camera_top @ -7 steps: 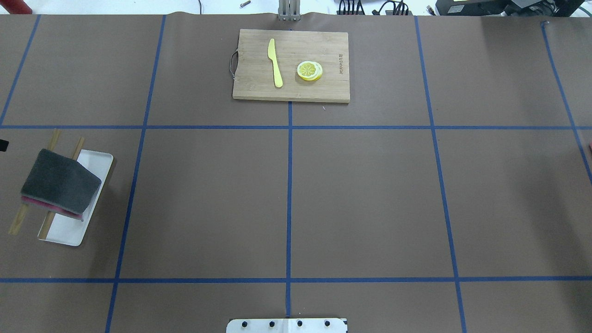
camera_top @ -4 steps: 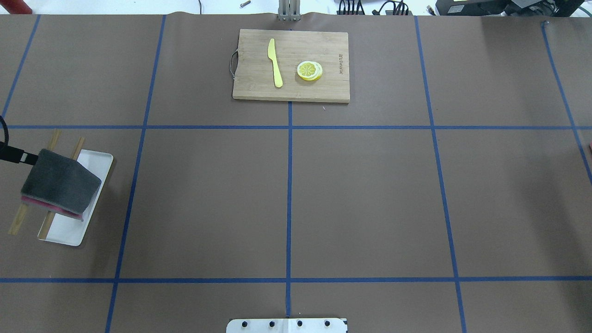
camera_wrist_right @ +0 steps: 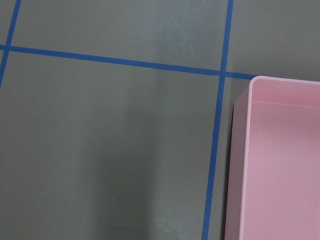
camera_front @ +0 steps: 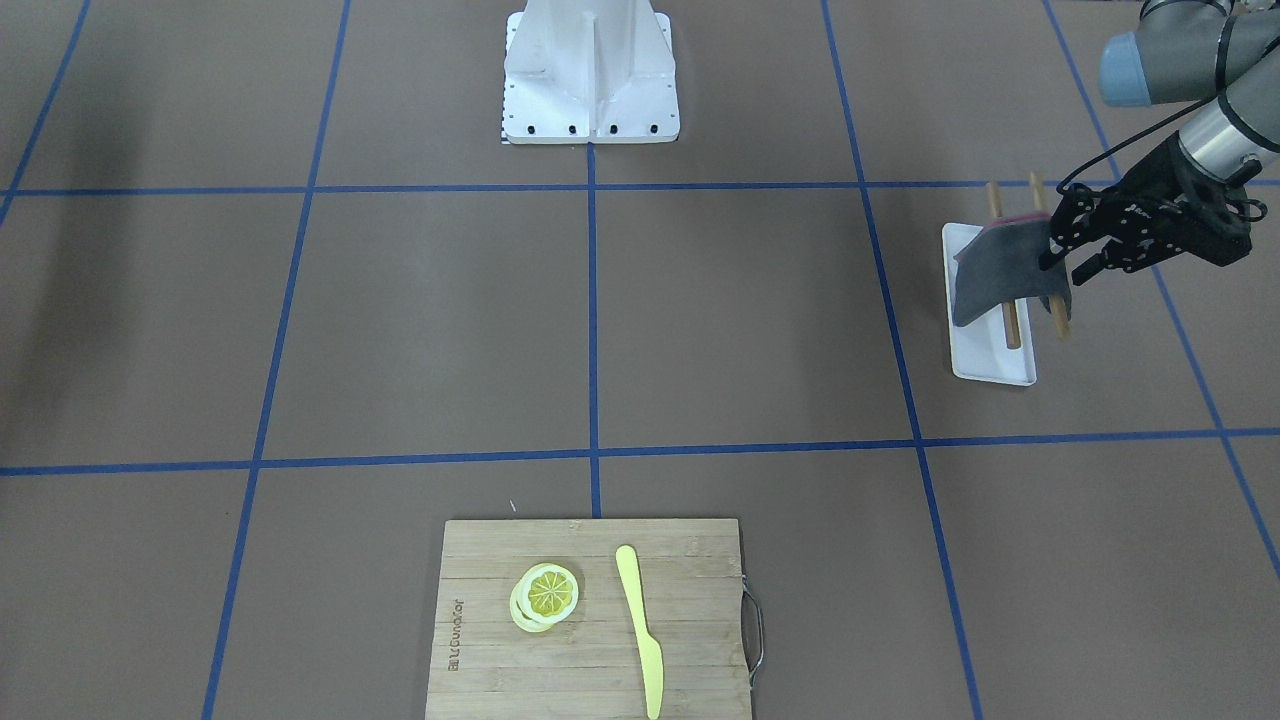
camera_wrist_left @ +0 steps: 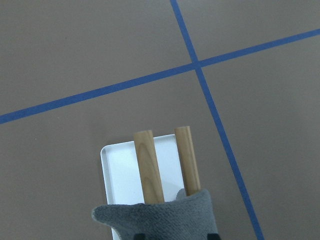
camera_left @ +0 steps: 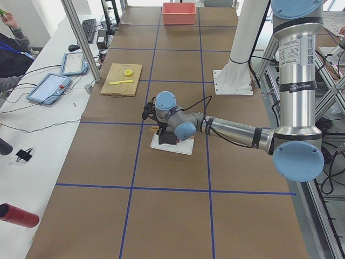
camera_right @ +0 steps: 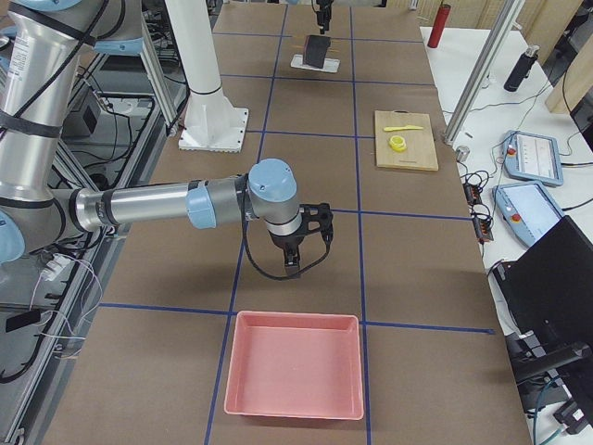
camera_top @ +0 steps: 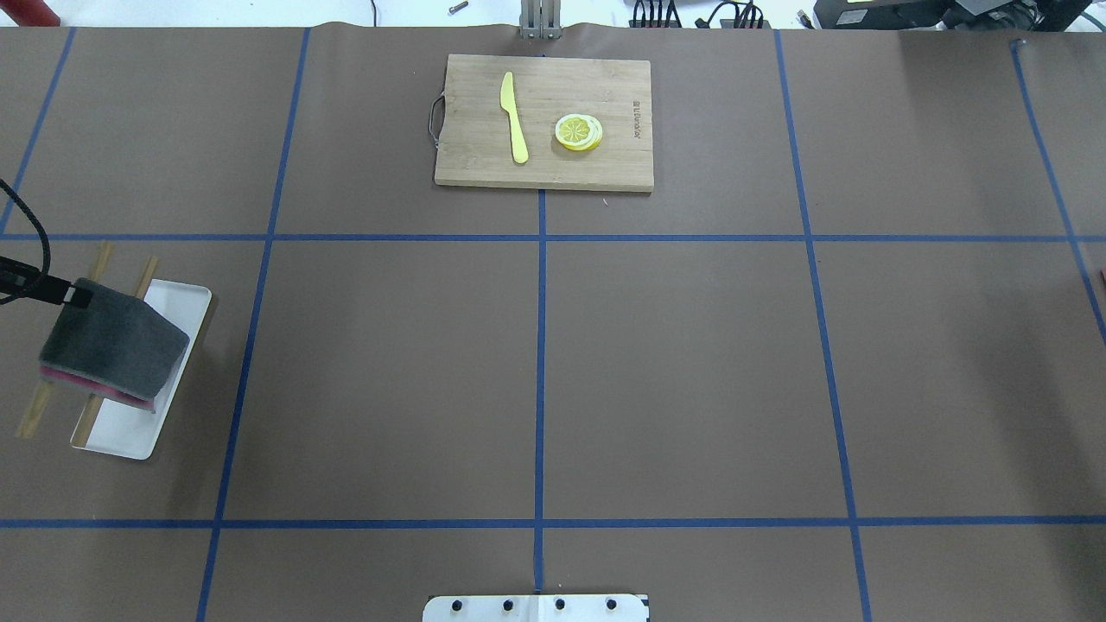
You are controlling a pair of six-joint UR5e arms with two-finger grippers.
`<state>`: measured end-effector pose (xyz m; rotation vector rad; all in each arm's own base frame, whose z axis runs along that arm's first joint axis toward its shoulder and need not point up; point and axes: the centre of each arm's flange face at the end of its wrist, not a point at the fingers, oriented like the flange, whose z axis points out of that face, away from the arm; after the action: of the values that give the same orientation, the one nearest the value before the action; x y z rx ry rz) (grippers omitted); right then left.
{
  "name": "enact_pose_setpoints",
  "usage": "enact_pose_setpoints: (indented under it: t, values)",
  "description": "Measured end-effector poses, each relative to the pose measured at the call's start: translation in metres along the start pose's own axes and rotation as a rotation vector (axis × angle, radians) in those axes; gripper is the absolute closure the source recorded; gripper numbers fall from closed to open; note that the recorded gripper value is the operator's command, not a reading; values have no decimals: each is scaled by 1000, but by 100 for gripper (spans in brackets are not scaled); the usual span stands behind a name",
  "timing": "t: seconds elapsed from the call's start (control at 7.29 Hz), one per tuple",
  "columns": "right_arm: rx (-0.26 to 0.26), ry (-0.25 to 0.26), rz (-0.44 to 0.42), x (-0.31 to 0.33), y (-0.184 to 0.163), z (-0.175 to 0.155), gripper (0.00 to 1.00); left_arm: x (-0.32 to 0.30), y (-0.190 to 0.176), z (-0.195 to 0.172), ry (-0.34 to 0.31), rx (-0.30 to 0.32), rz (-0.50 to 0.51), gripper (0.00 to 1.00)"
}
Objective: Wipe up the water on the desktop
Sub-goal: 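Lower the left gripper onto the gray towel on the white tray and grasp it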
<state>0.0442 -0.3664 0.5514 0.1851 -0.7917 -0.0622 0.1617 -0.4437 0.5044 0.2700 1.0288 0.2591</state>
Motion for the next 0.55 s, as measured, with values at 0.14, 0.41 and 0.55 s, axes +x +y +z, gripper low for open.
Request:
enact_pose_setpoints:
  t: [0.14, 0.41, 0.55]
  values:
    - [0, 0, 0, 0, 0, 0, 0, -2, -1, 2, -2, -2, -1, 49]
    - [1, 0, -1, 0, 0, 0, 0, -4, -1, 4, -4, -5, -1, 56]
    - [1, 0, -1, 0, 0, 0, 0, -4, -1, 4, -4, -5, -2, 56]
